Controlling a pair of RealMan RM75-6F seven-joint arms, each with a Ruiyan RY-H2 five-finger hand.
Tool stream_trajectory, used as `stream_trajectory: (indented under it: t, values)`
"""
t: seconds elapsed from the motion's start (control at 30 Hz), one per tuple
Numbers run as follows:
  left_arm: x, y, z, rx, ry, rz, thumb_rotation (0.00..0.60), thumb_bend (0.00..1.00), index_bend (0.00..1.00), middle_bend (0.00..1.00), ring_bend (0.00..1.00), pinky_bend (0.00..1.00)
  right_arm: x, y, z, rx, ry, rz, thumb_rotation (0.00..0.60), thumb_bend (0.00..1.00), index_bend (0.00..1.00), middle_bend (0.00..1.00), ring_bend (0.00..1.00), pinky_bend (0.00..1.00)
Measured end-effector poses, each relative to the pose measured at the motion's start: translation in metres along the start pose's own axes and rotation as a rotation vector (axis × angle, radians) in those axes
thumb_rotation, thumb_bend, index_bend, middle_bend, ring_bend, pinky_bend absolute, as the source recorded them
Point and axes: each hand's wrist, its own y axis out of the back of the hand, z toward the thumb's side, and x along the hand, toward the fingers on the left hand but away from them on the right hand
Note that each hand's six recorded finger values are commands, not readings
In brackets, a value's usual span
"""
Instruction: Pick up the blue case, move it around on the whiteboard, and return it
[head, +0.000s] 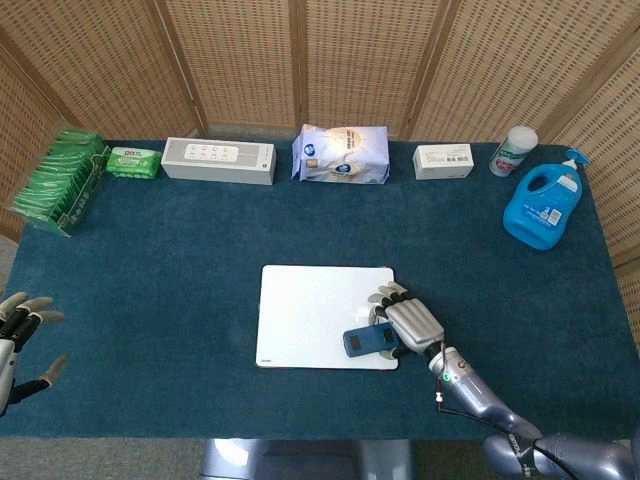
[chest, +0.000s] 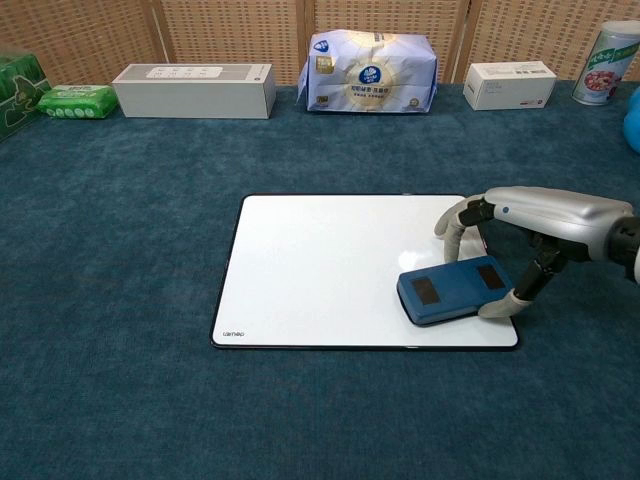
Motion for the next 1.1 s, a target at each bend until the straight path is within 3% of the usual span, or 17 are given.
stream_trajectory:
  t: [0.2,1.1]
  values:
    - [0.001,0.0,0.003,-0.001,-0.011,0.004,0.6,0.32,0.34,0.27,0.17,0.03,0.007,0.001,0.002,-0.002,0.004,-0.005,0.6,0.15,0.75,0.2,0.0,0.0]
    - [-0.009,0.007,-0.005,0.009,0.021,0.022,0.6,0.32,0.33,0.26,0.17,0.03,-0.026,0.007,0.006,0.006,0.033,0.018,0.6,0.15,0.75,0.2,0.0,0.0]
